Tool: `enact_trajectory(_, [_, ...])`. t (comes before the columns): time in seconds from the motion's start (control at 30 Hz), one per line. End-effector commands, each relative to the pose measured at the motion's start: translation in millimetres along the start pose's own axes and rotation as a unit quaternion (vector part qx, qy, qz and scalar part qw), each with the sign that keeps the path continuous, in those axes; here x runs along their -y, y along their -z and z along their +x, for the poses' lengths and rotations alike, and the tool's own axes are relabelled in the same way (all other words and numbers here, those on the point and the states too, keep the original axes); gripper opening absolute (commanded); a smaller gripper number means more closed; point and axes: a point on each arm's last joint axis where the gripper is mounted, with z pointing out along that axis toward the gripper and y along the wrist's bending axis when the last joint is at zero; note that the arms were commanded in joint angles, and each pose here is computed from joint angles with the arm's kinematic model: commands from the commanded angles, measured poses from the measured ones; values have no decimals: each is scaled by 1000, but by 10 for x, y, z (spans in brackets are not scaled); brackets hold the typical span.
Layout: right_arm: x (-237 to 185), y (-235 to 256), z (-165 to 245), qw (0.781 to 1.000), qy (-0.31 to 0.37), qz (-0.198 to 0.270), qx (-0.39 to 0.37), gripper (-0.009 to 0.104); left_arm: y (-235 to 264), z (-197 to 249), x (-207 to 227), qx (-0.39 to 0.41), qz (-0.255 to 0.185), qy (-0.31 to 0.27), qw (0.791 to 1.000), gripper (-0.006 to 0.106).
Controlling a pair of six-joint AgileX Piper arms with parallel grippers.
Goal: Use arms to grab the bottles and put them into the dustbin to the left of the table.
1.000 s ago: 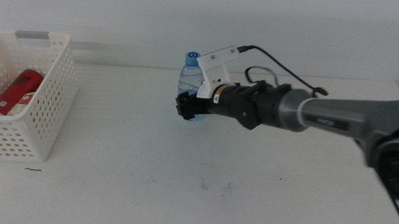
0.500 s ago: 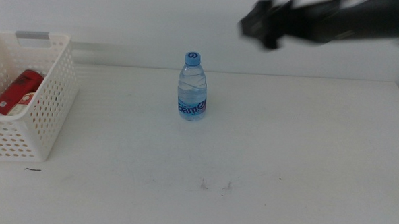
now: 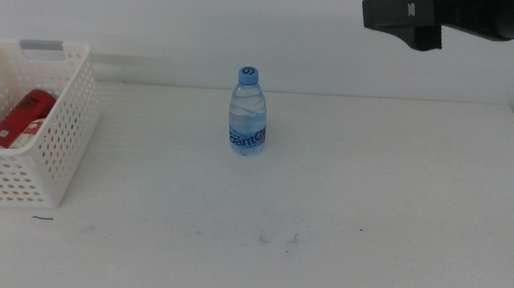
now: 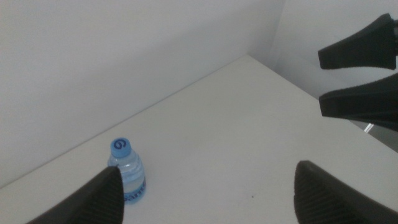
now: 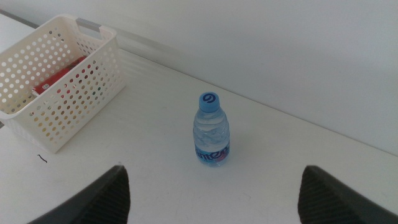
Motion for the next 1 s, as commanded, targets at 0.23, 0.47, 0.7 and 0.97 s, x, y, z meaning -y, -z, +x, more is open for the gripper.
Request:
enact_trajectory(0.23, [21, 15, 1, 1000, 1, 3, 1, 86, 16, -20, -31, 9, -23, -9, 1000, 94])
enact_trajectory(0.47, [21, 15, 1, 1000, 1, 3, 1, 86, -459, 353, -18, 81, -101, -43, 991, 94])
enact_trajectory(0.7, [21, 15, 1, 1000, 1, 3, 1, 86, -1265, 1681, -42, 266, -107, -9, 958, 94])
enact_trajectory(0.97, [17, 15, 1, 1000, -1, 2, 1, 86, -1734, 2666, -252, 173, -153, 61, 971, 94])
